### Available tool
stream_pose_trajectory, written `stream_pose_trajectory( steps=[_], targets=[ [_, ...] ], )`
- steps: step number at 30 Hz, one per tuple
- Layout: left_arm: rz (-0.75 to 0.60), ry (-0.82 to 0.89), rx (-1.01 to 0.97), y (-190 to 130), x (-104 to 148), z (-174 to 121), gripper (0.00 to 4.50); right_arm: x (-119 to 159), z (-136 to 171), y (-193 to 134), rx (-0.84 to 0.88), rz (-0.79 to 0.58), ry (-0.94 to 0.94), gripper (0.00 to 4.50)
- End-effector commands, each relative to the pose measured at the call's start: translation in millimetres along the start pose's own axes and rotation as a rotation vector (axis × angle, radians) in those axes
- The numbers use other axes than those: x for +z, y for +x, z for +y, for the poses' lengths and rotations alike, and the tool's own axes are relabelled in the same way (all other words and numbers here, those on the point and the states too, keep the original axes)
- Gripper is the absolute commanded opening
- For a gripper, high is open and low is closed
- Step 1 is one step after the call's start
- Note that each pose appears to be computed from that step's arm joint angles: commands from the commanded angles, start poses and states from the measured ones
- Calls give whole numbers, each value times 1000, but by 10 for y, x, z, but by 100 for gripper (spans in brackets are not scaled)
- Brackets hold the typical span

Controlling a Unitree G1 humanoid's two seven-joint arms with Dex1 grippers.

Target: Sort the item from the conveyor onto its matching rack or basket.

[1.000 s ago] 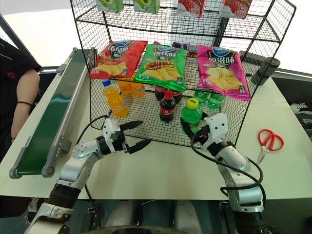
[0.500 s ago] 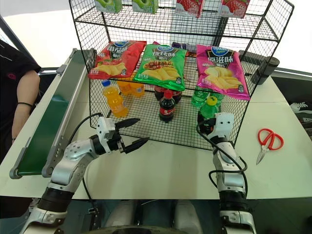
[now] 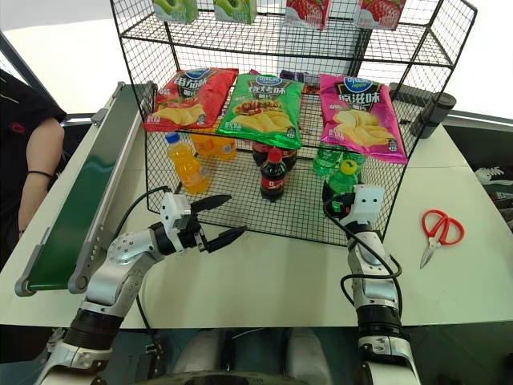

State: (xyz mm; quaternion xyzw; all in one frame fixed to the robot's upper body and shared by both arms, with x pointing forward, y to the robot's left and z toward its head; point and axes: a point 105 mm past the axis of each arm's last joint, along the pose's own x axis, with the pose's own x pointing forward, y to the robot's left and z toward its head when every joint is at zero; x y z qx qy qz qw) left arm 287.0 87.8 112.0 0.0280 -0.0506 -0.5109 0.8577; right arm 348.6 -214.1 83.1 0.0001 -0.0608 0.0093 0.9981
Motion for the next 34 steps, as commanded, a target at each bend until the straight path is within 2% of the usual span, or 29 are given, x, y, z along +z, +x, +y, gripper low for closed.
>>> stream_pose_trajectory(
  steps=[1, 6, 11, 14, 18, 24, 34],
  targets=[
    [-38, 35, -10, 31, 134, -24, 450, 265, -29, -87, -19, -94, -28, 446],
    [-21, 16, 19, -13, 109, 18, 450, 395, 74, -298, 21, -114, -63, 446],
    [39, 15, 102, -138, 7, 173, 450, 537, 340, -562, 219, -110, -129, 446],
    [92, 30, 157, -284, -81, 278, 450, 581, 394, -742, 321, -80, -170, 446],
    [172, 64, 249, -556, -173, 456, 450, 621, 304, -993, 411, -16, -177, 446],
    [243, 83, 331, -890, -236, 602, 450, 596, 22, -1205, 427, 76, -167, 446],
    [274, 71, 349, -1109, -295, 571, 450, 538, -195, -1221, 405, 114, -170, 446]
  ],
)
